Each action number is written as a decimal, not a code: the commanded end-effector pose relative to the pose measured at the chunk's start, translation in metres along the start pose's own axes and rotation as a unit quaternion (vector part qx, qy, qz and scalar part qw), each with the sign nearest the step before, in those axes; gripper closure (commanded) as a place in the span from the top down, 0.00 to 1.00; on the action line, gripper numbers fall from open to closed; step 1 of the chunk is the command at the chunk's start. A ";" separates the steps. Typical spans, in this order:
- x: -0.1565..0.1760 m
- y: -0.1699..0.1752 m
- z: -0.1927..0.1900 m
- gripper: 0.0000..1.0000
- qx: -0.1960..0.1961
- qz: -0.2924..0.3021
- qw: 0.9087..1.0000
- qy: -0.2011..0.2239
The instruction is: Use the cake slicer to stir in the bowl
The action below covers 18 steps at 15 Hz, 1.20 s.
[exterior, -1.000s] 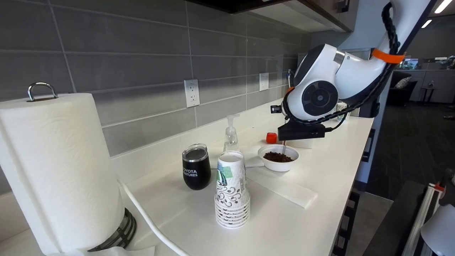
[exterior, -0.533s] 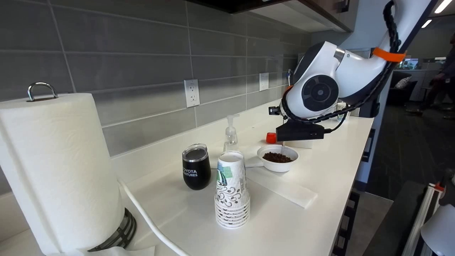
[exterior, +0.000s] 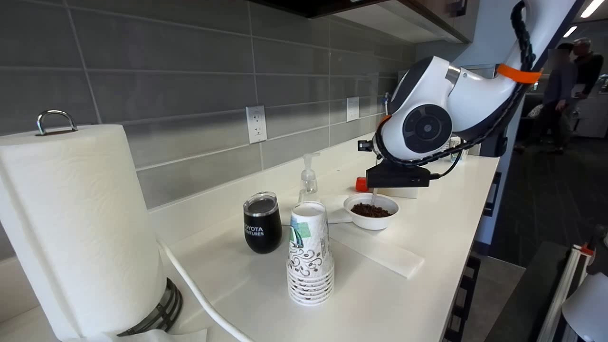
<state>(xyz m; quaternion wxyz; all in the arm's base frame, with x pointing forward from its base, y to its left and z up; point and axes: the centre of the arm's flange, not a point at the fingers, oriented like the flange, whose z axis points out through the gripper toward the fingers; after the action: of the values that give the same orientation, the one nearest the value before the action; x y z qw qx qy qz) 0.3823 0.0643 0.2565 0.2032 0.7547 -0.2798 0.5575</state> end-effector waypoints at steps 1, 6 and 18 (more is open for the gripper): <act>-0.007 0.004 0.009 0.01 0.002 0.010 0.999 0.047; -0.013 0.009 0.018 0.01 -0.007 -0.009 0.997 0.073; -0.011 0.014 0.045 0.01 -0.111 -0.019 0.993 -0.033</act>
<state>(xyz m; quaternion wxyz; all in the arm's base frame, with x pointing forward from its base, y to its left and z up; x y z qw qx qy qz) 0.3969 0.0352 0.2456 0.2824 0.7325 -0.3065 0.5383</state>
